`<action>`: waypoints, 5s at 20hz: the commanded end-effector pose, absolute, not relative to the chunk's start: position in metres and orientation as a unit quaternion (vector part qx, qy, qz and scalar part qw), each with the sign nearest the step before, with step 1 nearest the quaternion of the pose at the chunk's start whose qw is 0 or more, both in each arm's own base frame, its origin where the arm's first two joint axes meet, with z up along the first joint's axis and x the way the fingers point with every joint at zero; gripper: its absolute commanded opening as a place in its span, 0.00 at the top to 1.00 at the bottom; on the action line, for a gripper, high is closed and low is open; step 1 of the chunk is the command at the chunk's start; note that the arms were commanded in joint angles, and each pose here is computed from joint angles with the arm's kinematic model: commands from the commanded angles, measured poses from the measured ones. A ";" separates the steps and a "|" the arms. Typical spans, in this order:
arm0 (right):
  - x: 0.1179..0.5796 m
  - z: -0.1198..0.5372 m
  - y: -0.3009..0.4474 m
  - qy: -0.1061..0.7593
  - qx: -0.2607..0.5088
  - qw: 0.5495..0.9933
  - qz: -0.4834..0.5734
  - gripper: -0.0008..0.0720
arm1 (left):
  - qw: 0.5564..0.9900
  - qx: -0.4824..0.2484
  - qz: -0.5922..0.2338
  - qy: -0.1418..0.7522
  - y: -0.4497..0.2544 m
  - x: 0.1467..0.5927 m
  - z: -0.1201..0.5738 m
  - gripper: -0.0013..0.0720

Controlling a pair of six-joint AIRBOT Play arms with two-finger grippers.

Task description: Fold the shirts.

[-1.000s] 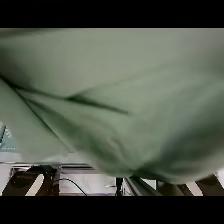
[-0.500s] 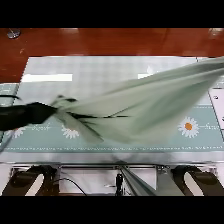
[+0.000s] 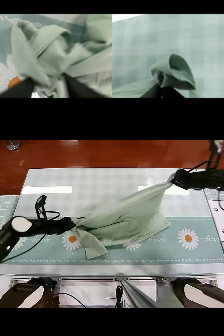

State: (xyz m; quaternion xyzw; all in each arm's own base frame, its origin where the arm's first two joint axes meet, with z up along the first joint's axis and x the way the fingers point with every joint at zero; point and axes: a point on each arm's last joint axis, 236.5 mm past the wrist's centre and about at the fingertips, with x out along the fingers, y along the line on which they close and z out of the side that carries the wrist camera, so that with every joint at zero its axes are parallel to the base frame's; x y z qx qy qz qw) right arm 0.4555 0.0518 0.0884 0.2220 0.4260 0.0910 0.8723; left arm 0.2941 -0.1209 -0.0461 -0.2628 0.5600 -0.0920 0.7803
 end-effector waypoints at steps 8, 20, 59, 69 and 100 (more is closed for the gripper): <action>0.389 0.028 -0.112 0.539 0.237 0.808 -0.019 0.13 | 0.749 -0.304 -0.045 0.587 -0.035 0.298 0.002 0.02; 0.305 -0.061 -0.078 0.515 0.427 0.742 -0.038 0.14 | 0.726 -0.427 -0.160 0.514 -0.127 0.305 -0.034 0.02; 0.246 0.496 0.034 0.046 0.007 0.996 0.076 0.95 | 0.995 -0.054 -0.056 -0.059 -0.029 0.209 0.536 0.96; 0.129 0.465 0.011 0.074 0.008 0.997 -0.018 0.95 | 0.986 -0.061 -0.049 0.144 -0.042 0.155 0.426 0.96; 0.429 0.036 -0.095 0.600 0.222 0.768 0.004 0.14 | 0.706 -0.173 -0.083 0.682 -0.005 0.335 0.011 0.02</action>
